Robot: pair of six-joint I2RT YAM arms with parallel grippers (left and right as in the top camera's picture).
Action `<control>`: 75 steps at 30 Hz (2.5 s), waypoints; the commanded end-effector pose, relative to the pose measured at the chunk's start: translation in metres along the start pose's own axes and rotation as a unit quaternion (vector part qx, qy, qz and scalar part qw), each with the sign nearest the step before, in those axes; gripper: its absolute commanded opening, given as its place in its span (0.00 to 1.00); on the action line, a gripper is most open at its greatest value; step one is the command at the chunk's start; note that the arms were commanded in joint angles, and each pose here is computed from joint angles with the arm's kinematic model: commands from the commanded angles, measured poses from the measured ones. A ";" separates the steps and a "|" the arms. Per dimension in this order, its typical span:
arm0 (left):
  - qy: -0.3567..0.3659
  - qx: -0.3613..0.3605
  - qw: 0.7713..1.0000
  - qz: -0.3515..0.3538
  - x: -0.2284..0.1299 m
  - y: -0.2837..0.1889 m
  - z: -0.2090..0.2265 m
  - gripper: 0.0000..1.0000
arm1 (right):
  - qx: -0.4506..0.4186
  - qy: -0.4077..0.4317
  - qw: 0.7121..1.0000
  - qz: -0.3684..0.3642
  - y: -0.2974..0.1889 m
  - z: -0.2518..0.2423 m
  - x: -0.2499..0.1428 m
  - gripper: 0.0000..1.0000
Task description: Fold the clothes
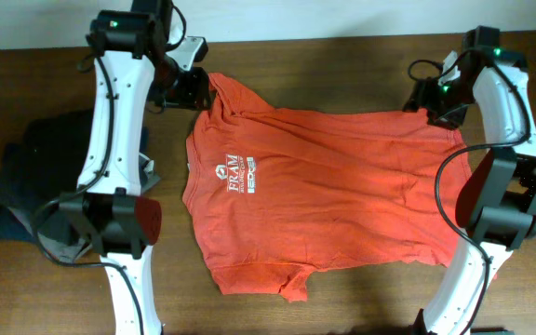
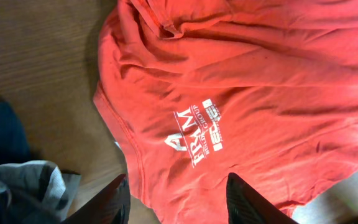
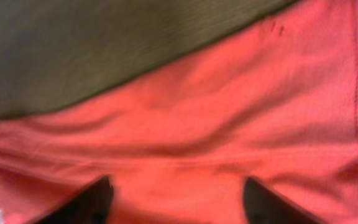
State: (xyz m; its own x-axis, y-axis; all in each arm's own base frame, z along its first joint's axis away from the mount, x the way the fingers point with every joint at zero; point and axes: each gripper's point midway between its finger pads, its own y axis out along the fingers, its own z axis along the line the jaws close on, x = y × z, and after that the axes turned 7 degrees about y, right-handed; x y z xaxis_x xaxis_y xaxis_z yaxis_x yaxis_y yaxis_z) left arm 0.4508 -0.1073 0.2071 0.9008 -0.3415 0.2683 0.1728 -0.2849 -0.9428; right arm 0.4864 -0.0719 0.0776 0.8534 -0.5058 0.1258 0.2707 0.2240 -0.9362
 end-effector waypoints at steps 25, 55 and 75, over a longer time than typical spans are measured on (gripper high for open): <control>0.006 -0.046 0.981 0.186 -0.077 0.076 -0.046 0.49 | -0.057 0.021 0.994 -0.095 0.054 -0.079 0.063 0.70; 0.010 -0.050 0.978 0.204 -0.085 0.074 -0.054 0.49 | 0.058 -0.007 0.981 -0.187 0.000 -0.040 0.116 0.05; 0.010 -0.050 0.978 0.204 -0.085 0.074 -0.054 0.49 | 0.094 -0.013 0.968 -0.234 -0.052 -0.033 0.145 0.57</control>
State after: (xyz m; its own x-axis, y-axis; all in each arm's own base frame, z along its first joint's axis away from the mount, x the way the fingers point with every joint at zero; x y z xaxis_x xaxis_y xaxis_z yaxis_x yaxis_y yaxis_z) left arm 0.3676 -0.1469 0.1243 0.8772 -0.4654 -0.1181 -0.2358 -0.2034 -0.9503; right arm 0.5828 -0.1747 0.1107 0.6577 -0.5728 0.4893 0.6840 0.1818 -0.7065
